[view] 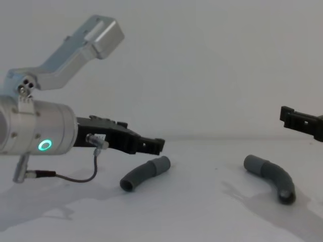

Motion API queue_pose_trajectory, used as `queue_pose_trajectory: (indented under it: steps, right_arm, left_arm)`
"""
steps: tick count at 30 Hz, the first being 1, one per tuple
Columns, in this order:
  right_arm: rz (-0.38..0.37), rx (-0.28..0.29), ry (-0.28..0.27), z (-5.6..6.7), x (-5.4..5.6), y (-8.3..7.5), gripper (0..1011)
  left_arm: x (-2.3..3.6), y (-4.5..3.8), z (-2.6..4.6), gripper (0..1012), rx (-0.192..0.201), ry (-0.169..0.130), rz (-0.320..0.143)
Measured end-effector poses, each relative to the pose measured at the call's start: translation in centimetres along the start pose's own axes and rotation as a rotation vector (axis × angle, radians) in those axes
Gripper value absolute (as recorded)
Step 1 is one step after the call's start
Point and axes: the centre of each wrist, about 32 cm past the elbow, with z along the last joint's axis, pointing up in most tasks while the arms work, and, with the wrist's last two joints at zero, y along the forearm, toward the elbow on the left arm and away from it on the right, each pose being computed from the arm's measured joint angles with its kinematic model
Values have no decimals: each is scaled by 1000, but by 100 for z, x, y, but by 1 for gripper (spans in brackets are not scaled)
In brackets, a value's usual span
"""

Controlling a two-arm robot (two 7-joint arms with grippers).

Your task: Use both hands to pick up one end of the pipe from the table, align the ends, and insert them.

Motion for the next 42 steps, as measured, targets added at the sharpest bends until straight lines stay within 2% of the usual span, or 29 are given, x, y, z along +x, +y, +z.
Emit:
queue_pose_trajectory:
  steps: [1,3,7,12,13,17,26,42]
  right_arm:
    - [0,0,0,0,0,0,1002]
    - [0,0,0,0,0,0,1002]
    - [0,0,0,0,0,0,1001]
    - [0,0,0,0,0,0,1002]
    - [0,0,0,0,0,0,1002]
    - [0,0,0,0,0,0,1002]
    - [0,0,0,0,0,0,1002]
    - [0,0,0,0,0,0,1002]
  left_arm:
    - [22,-30,31,1000,25,4,-17]
    - [38,-62,61,1000,45,8,-33]
    - [94,-177,143,1000,101,18,-69]
    - [124,-291,191,1000,149,32,-95]
    - [124,-291,191,1000,149,32,-95]
    - [138,-378,208,1000,179,43,-107]
    - [147,-489,216,1000,217,59,-115]
    - [192,-562,163,1000,240,58,-108]
